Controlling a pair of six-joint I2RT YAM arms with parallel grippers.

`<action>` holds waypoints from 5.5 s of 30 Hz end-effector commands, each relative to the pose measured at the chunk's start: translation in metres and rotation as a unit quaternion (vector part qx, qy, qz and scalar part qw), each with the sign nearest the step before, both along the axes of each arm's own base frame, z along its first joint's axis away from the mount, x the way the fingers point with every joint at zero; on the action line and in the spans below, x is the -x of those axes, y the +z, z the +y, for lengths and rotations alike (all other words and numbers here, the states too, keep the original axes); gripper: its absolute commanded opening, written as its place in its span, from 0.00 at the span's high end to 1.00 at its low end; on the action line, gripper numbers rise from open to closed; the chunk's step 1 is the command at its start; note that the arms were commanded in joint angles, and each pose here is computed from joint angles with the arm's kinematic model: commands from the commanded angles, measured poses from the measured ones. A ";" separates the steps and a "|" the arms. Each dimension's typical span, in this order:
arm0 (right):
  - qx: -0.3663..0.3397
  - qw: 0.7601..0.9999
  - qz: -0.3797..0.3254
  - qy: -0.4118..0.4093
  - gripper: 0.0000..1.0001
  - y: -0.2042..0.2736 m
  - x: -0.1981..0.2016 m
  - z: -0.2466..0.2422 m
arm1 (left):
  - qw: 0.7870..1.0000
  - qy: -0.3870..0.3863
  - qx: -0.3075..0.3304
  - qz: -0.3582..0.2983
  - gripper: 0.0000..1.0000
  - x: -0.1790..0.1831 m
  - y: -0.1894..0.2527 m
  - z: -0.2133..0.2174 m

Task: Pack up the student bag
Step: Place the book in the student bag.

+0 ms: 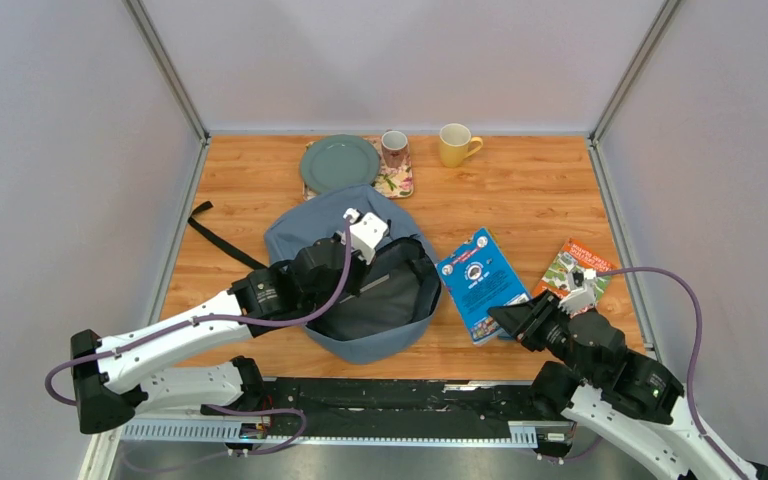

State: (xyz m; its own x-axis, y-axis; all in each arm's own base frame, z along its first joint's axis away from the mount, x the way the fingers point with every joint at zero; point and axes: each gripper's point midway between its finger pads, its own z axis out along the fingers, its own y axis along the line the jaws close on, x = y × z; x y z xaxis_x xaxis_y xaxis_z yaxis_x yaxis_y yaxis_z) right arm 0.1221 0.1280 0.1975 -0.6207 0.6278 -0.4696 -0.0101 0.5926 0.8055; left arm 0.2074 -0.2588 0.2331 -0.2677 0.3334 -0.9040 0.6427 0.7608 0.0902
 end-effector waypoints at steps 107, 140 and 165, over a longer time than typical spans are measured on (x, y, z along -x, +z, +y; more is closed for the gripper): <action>-0.192 0.968 0.105 0.121 1.00 0.000 -0.005 0.116 | 0.995 -0.088 0.051 0.024 1.00 0.015 0.065 -0.077; -0.254 0.952 0.106 0.130 1.00 0.026 -0.017 0.156 | 0.990 -0.112 0.079 -0.021 1.00 0.025 0.086 -0.059; -0.161 0.978 0.118 -0.062 0.99 -0.075 -0.123 0.255 | 0.993 -0.074 0.095 0.016 1.00 0.023 0.071 -0.056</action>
State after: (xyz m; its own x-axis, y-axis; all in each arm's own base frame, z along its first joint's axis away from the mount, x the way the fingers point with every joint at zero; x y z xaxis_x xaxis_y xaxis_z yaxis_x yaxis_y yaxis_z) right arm 0.2270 0.3682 0.1094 -0.6576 0.7435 -0.1217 0.2429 0.3621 0.9000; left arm 0.1848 -0.3144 0.2700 -0.2853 0.3316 -0.8993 0.7614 0.6482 -0.0025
